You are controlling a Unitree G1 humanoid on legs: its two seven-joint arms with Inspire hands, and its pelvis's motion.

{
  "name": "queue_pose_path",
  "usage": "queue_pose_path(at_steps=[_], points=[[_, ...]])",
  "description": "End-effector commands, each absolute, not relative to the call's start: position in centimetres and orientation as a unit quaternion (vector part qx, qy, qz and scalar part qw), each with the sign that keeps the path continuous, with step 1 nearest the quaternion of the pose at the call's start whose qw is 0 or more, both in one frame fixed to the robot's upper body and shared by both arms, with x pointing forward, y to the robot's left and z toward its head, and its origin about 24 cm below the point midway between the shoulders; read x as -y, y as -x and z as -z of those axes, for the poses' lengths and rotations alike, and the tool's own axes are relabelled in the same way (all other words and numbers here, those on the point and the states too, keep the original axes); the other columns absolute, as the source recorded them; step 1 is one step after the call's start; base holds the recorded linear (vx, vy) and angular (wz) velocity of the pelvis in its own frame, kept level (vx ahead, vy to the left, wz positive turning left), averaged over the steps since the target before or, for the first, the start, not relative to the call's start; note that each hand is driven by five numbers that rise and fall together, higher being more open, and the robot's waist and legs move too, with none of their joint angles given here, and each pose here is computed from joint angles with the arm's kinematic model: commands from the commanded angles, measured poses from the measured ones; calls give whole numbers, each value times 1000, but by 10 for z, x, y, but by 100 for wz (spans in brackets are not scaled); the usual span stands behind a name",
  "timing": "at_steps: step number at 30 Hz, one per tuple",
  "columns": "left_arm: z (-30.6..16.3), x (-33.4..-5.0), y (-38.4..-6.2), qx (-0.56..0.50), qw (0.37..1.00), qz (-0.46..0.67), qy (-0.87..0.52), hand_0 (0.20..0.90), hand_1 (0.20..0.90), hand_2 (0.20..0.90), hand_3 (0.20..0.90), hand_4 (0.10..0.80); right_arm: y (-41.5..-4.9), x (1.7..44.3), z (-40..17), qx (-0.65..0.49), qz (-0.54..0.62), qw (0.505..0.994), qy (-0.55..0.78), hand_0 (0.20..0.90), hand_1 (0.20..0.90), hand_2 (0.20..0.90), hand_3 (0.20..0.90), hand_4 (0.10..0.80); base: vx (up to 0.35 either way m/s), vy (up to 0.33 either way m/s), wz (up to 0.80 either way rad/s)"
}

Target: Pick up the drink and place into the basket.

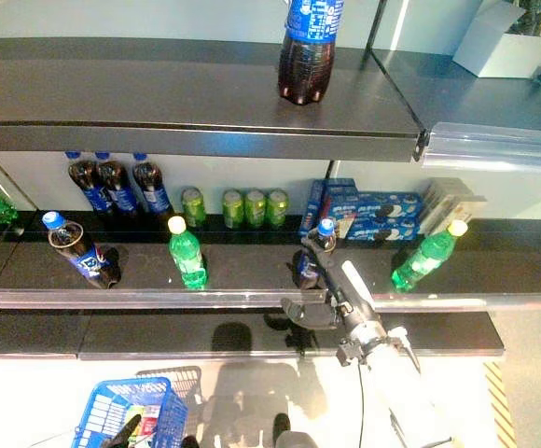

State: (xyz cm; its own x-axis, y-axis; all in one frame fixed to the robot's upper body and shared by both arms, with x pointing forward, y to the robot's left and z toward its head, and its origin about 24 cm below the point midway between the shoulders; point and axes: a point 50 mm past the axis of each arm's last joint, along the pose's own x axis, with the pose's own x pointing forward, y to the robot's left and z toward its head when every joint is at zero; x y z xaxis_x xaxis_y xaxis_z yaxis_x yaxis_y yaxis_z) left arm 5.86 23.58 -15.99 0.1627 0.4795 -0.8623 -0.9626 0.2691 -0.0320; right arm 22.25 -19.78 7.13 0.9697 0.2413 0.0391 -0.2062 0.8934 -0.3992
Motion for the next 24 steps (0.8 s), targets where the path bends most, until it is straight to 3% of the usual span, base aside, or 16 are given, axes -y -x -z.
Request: queue_pose_path(at_steps=[1,12,24], points=[[136,-287,-74,-300,747,-537,253,300,300,300,200,100,-228,197,-140,224,-85,952,193,900,900,900,900,800,-2,23,-7],[137,-284,-75,-304,744,-538,254,300,300,300,200,100,-218,214,-162,305,68,936,161,900,900,900,900,800,10,20,-5],[138,-281,-72,-309,739,-542,255,300,300,300,200,100,-217,218,-150,281,86,946,135,900,900,900,900,800,0,0,0]])
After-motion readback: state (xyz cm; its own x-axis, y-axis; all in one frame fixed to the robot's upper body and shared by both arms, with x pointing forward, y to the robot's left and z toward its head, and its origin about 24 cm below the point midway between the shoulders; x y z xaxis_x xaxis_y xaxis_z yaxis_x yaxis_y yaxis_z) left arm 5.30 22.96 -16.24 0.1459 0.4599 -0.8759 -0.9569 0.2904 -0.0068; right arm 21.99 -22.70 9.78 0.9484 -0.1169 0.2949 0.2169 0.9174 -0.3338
